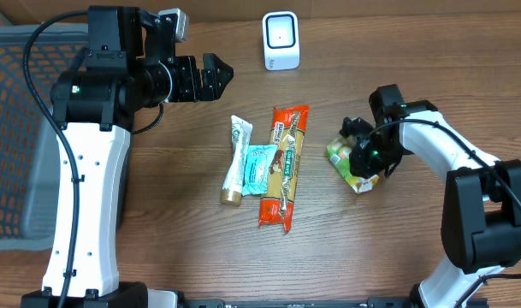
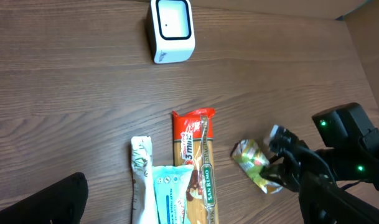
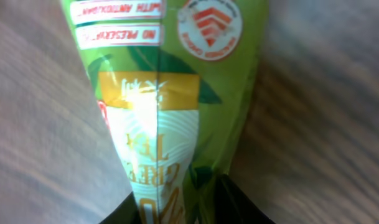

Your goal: Scan the item barcode

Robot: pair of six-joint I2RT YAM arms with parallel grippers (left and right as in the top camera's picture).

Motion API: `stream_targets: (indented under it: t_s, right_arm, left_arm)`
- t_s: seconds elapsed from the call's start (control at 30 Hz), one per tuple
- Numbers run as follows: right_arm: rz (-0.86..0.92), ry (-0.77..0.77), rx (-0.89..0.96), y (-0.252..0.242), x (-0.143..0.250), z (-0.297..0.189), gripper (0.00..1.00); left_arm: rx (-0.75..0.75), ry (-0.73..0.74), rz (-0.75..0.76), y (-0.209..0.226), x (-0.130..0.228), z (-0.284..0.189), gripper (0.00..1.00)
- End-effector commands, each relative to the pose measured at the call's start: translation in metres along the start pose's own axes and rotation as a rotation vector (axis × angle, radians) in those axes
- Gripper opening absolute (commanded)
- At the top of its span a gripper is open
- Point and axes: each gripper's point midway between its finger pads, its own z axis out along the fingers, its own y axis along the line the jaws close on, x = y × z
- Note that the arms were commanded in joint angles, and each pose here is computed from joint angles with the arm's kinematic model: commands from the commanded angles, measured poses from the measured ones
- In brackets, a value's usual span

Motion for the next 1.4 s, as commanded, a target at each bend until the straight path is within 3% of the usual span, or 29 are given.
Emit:
stream_targets:
  t_s: [0.0, 0.1, 0.17, 0.27, 0.47, 0.57, 1.07, 1.2, 1.3, 1.37]
  right_arm:
    - [0.263, -0.047, 0.026, -0.007, -0.01, -0.002, 0.36]
    - [0.522, -0.061, 0.021, -0.008, -0.012, -0.002, 0.37]
    - [0.684, -0.062, 0.016, -0.008, -0.012, -0.002, 0.31]
    - [0.803, -0.083, 0.031, -0.013, -0.015, -0.002, 0.32]
    - [0.726, -0.079, 0.042, -0.014, -0.014, -0.002, 0.43]
    - [0.721, -0.056, 0.021, -0.008, -0.01, -0.001, 0.53]
    - [0.739, 0.016, -0.054, 0.01, 0.016, 0.022, 0.56]
    - [0.741, 0.023, -0.057, 0.011, 0.019, 0.024, 0.63]
    - [0.74, 0.022, -0.057, 0.011, 0.019, 0.024, 0.63]
    - [0.74, 0.022, -0.057, 0.011, 0.019, 0.024, 0.46]
  left_arm:
    - [-0.003, 0.004, 0.026, 0.0, -0.001, 0.003, 1.0]
    - [-0.003, 0.004, 0.026, 0.0, -0.001, 0.003, 1.0]
    - [-0.003, 0.004, 0.026, 0.0, -0.001, 0.003, 1.0]
    - [-0.003, 0.004, 0.026, 0.0, -0.001, 0.003, 1.0]
    - [-0.003, 0.004, 0.026, 0.0, -0.001, 0.003, 1.0]
    - [-0.003, 0.004, 0.026, 0.0, -0.001, 0.003, 0.99]
    - [-0.003, 0.004, 0.026, 0.0, -0.001, 0.003, 1.0]
    - [-0.003, 0.004, 0.026, 0.0, -0.001, 0.003, 0.99]
    - [-0.003, 0.004, 0.026, 0.0, -0.001, 0.003, 1.0]
    - [-0.003, 0.004, 0.026, 0.0, -0.001, 0.003, 0.99]
